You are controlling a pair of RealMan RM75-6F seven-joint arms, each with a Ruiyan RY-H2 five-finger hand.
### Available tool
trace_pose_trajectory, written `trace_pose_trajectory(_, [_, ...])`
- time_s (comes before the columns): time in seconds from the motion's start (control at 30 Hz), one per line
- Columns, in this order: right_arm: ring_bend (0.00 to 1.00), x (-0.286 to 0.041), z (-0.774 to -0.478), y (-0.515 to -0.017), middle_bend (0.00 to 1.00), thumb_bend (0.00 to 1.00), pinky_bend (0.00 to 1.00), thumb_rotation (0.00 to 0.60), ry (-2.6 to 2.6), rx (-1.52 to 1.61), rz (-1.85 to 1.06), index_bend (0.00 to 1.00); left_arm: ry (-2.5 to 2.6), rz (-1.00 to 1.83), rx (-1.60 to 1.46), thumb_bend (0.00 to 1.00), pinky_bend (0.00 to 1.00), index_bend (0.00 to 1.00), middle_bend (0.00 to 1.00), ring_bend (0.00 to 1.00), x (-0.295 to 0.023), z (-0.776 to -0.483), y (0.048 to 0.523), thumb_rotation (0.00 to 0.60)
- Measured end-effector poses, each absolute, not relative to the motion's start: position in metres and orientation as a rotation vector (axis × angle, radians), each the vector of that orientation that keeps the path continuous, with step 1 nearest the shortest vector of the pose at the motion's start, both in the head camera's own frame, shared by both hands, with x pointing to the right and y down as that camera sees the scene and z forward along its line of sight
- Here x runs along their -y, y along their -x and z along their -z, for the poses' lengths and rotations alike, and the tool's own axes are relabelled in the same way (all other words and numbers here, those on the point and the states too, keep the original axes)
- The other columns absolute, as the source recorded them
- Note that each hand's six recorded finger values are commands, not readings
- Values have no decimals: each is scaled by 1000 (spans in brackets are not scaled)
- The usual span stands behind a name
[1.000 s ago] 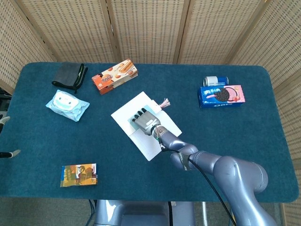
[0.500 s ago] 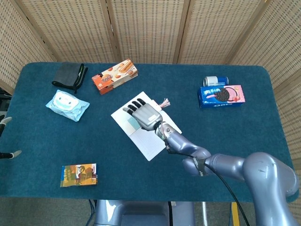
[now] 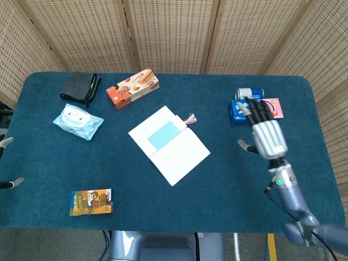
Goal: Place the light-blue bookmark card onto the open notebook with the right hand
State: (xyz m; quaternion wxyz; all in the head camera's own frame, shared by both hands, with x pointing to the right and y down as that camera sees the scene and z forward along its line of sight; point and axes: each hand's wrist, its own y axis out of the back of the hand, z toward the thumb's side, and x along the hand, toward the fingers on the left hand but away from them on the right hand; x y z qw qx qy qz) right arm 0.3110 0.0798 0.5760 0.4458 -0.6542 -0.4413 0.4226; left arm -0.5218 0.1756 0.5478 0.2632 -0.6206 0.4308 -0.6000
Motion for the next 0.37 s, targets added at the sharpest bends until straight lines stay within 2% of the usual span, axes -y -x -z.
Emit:
trace_pose_trajectory(0.13, [0, -128, -568, -375, 0, 0, 1, 600, 1555, 1226, -1122, 19, 1679, 1586, -1155, 0, 0, 0, 0, 0, -181, -543, 517, 600])
trace_pose_trajectory(0.37, [0, -188, -567, -429, 0, 0, 0, 600, 1497, 1284, -1247, 1, 1667, 1561, -1130, 0, 0, 0, 0, 0, -190, -540, 511, 600])
